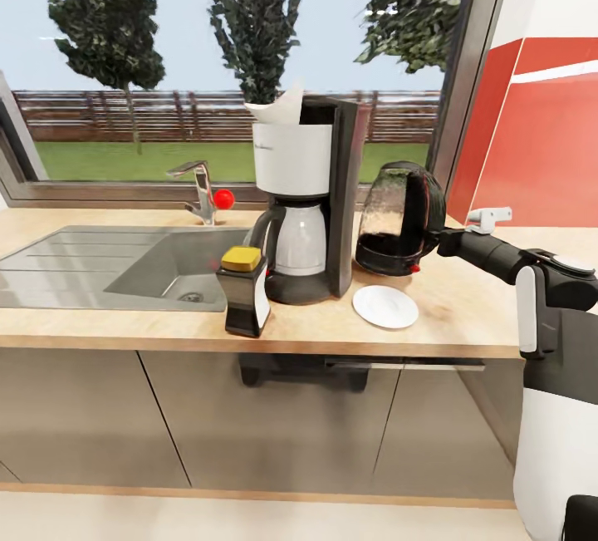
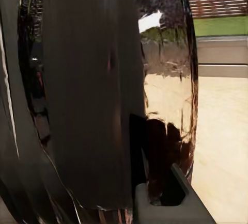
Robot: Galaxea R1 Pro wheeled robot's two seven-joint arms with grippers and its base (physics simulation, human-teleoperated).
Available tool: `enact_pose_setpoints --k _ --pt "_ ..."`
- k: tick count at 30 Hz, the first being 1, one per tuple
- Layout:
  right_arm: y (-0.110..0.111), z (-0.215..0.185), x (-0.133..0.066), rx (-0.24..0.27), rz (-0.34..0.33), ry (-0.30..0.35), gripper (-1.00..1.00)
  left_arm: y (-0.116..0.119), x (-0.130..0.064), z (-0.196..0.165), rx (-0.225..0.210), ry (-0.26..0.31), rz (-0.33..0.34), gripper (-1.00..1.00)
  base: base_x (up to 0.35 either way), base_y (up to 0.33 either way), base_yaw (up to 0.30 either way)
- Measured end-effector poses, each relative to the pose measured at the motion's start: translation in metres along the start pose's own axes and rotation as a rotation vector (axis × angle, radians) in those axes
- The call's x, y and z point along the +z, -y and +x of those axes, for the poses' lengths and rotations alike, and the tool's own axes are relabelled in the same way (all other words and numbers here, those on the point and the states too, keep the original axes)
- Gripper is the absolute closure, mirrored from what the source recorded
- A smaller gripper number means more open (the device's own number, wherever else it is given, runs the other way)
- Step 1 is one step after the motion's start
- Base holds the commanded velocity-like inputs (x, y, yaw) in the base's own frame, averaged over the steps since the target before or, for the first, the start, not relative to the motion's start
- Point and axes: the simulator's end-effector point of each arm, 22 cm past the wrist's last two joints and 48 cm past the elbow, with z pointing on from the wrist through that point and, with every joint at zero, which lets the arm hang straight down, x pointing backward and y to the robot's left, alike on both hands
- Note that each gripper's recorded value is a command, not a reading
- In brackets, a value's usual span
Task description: Set up a coffee station on the kitchen countertop: keep the coffee maker on the countertop, move the bottle of coffee from the kitchen shelf to the counter next to the coffee maker, place a paper coffee filter on top of the coffee maker, put the saucer next to the coffee maker with the coffee cup on the saucer, and place the electric kettle next to the coffee maker.
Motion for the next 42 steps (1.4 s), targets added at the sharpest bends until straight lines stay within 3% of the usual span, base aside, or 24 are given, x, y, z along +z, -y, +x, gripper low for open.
enact_pose_setpoints --k 20,42 --pt "0.0 0.0 0.0 0.0 0.0 0.001 1.0 0.0 0.0 0.0 -0.001 0.0 0.0 -1.0 0.052 0.0 0.0" --pt "0.001 0.022 -0.004 0.0 0.001 0.001 1.0 -0.019 0.01 0.005 -0.001 0.0 0.001 -1.0 0.0 0.0 0.0"
